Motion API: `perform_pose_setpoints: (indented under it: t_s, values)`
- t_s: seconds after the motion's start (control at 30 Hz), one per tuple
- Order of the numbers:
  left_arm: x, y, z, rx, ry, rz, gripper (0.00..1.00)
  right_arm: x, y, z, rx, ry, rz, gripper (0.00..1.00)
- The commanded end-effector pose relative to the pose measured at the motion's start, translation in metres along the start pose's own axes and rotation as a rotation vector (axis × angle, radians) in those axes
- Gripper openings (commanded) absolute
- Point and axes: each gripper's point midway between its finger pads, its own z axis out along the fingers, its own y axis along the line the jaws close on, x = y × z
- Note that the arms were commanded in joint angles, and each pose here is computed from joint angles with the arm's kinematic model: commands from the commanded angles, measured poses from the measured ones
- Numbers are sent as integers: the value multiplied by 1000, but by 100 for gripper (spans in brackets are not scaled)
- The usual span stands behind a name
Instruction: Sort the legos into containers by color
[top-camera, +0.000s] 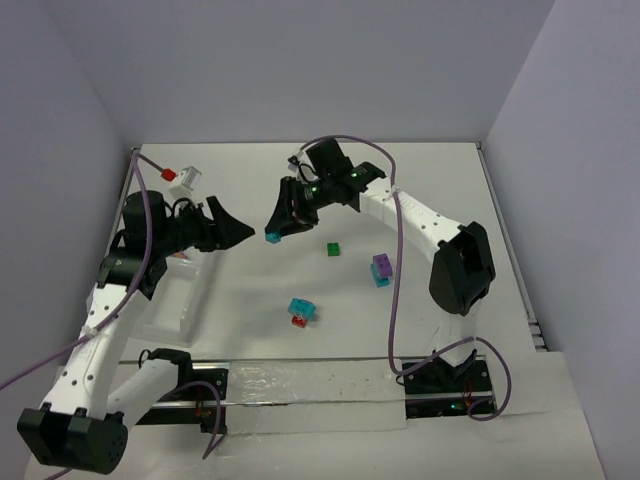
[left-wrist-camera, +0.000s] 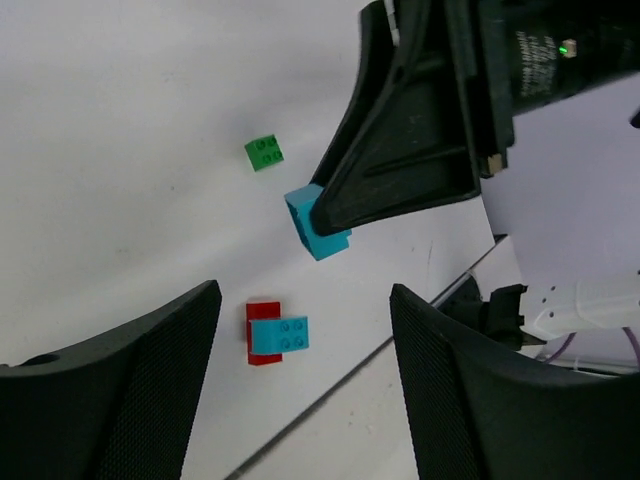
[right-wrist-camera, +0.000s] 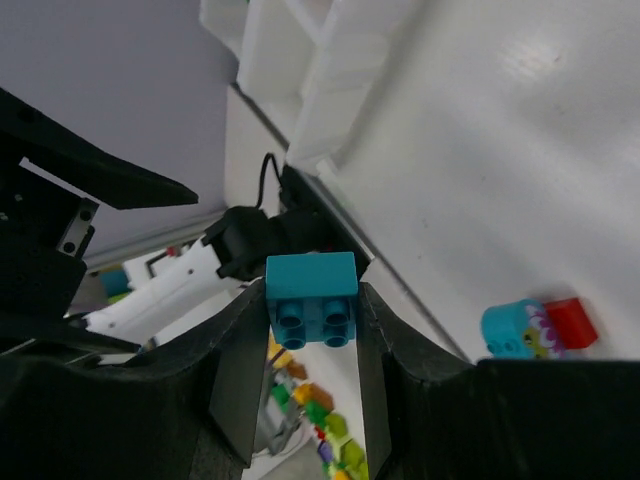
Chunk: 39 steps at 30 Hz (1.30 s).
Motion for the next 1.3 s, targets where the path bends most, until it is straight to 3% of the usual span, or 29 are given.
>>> perform_pose_setpoints:
  t_s: [0.0,0.33,0.57,0.7,0.9,1.27]
  values:
    - [-33,-27,-23,69,-209,213,79,15,40,-11,-164,124,65,0]
    - [-22,-25,-25,97,-179,428,81,21,63,-13,-315,217,104,0]
    - [-12,-29,-21,156,-120,504,81,31,70,-19,-371,276,100,0]
    - [3,-46,-23,287,-77,519,81,32,72,-20,-383,294,99,0]
    - [8,-54,-22,351,-72,491,81,30,76,-19,-382,305,98,0]
    - [7,-60,-13,365,-79,475,77,32,81,-21,-398,313,90,0]
